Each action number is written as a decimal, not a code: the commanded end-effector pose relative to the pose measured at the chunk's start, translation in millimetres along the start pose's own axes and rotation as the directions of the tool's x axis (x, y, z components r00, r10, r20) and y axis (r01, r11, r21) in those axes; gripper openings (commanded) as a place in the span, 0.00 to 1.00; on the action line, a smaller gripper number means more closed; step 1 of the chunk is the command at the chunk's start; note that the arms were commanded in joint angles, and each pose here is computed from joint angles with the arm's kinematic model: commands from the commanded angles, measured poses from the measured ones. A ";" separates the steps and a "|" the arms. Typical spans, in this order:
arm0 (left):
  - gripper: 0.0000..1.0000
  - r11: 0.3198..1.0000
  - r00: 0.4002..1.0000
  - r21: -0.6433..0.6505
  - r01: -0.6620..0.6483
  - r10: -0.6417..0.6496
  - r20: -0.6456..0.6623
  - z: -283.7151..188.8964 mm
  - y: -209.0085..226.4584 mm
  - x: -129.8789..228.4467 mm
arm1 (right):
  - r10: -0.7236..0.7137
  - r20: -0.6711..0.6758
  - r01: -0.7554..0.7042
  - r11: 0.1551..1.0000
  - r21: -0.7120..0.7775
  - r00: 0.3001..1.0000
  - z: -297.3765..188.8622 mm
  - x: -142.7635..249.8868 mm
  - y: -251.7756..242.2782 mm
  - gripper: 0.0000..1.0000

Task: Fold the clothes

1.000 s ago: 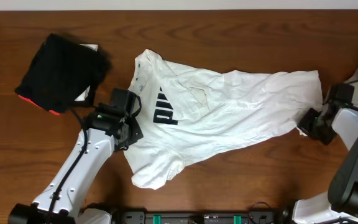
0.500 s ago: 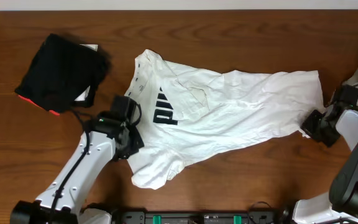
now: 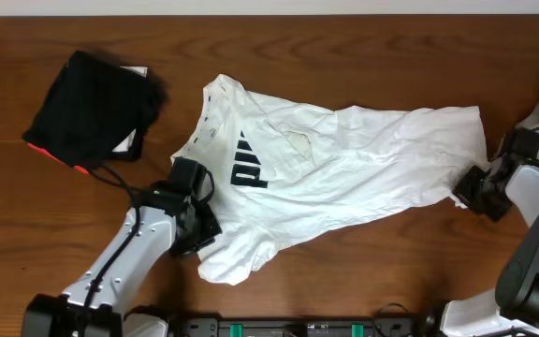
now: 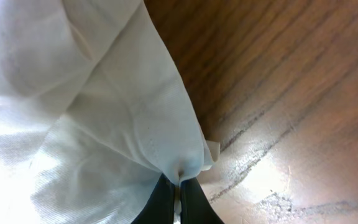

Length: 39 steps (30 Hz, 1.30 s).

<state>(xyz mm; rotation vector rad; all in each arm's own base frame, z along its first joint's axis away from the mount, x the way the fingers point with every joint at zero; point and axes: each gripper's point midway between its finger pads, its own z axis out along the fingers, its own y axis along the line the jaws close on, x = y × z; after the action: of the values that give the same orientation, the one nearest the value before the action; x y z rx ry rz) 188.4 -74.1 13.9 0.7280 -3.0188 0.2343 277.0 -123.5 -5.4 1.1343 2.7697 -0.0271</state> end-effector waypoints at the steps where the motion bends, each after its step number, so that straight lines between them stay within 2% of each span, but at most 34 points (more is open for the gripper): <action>1: 0.13 1.000 1.000 -0.006 0.024 -0.024 -0.011 11.2 6.9 4.9 | 0.007 -0.041 -0.004 0.998 0.057 0.999 6.6 13.8 -15.5 0.01; 11: 0.13 0.998 0.998 -0.046 0.045 -0.047 -0.039 38.9 18.9 9.9 | 0.041 -0.077 -0.020 0.967 0.252 0.996 0.1 25.8 -59.1 0.01; 17: 0.13 0.994 0.994 -0.069 0.081 -0.086 -0.070 44.6 25.2 8.6 | 0.155 0.037 -0.153 0.862 0.484 0.987 -15.9 18.8 -108.0 0.01; 24: 0.08 0.991 0.991 -0.057 0.119 -0.122 -0.063 41.0 42.8 -6.3 | 0.325 0.084 -0.323 0.811 0.488 0.942 -16.9 18.4 -140.9 0.01; 30: 0.09 0.987 0.987 -0.046 0.152 -0.154 -0.050 38.1 58.2 -18.3 | 0.396 0.070 -0.384 0.812 0.439 0.916 -12.3 20.0 -146.2 0.02; 36: 0.08 0.995 0.995 -0.038 0.091 -0.092 -0.044 30.4 54.8 -26.5 | 0.395 0.070 -0.386 0.821 0.421 0.916 -12.2 16.5 -142.9 0.24; 39: 0.08 0.995 0.995 -0.037 0.088 -0.090 -0.043 20.2 50.0 -32.9 | 0.392 0.049 -0.379 0.839 0.391 0.919 -14.7 12.3 -136.3 0.50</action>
<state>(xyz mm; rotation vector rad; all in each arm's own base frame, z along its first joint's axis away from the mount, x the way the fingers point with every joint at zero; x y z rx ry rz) 203.5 -46.9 -5.6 0.8617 -2.9115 0.4341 165.5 -208.6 1.1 1.7729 2.5758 -0.6001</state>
